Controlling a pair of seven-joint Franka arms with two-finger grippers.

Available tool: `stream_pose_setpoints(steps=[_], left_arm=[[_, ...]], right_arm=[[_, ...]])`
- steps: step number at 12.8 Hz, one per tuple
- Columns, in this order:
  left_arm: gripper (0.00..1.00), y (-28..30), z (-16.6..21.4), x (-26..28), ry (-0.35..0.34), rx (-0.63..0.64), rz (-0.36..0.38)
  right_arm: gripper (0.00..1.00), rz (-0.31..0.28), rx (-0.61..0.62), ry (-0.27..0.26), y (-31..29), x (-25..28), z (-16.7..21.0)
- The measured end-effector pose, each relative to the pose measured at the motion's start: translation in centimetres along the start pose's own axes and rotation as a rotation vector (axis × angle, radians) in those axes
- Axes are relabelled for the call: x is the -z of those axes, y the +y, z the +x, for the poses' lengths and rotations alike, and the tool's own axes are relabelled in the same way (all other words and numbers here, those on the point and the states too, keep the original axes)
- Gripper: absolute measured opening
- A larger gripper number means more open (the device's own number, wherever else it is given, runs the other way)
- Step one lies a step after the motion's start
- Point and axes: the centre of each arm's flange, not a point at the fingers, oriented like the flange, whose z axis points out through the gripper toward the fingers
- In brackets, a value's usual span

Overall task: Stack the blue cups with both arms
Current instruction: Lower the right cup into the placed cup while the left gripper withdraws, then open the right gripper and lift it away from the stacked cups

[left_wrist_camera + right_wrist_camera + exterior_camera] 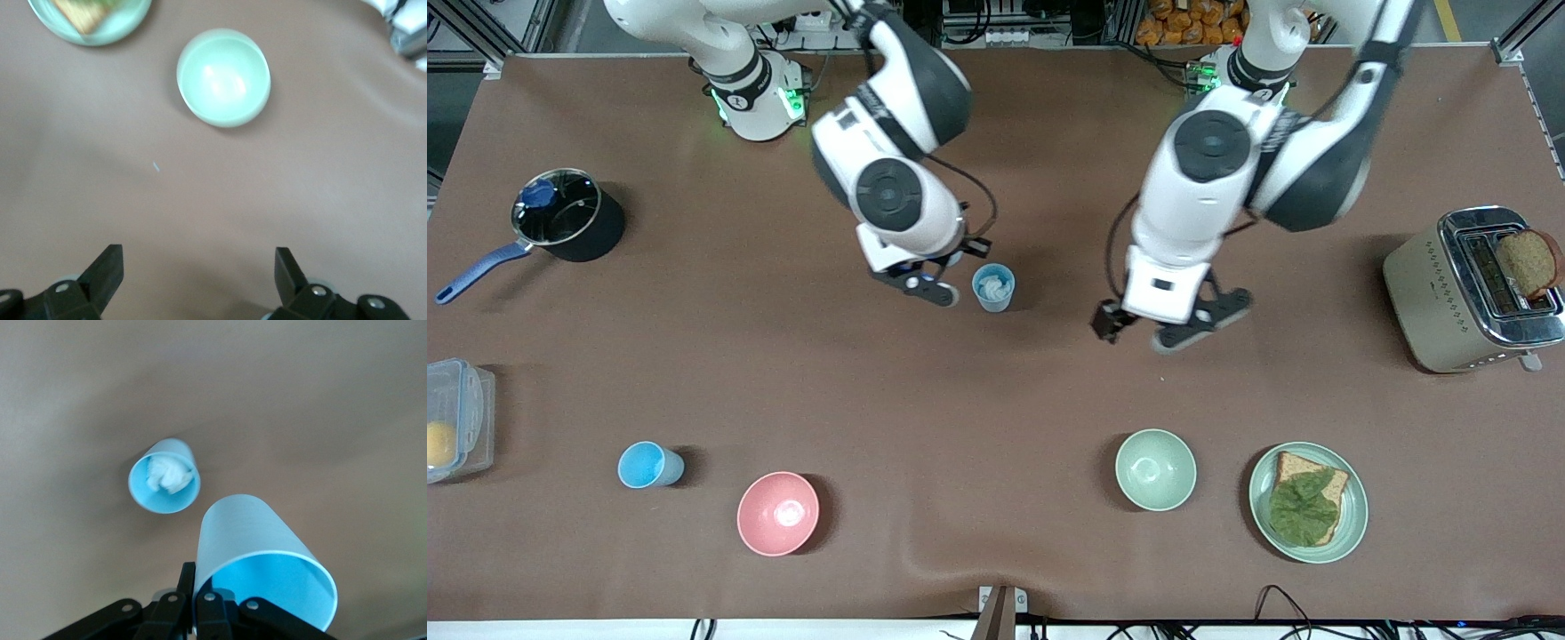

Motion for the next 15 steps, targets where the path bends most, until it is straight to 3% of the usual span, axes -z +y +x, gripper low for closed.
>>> stream_pose_setpoints(steps=[4, 6, 10, 15], left_arm=[[1.0, -6.4, 5.1, 4.5, 0.025, -0.125, 0.031], [1.0, -8.8, 6.1, 5.9, 0.013, -0.195, 0.06], [1.0, -13.2, 9.2, 6.7, -0.01, -0.34, 0.066], [1.0, -12.9, 8.0, 8.4, -0.011, -0.364, 0.071]], right_arm=[[0.04, 0.028, 0.033, 0.067, -3.4, -3.3, -0.8], [0.04, 0.002, 0.085, 0.124, -4.0, -4.0, -1.0], [0.04, -0.029, 0.179, 0.134, -4.4, -5.4, -0.9], [0.04, -0.031, 0.216, 0.154, -6.1, -8.9, -2.3]])
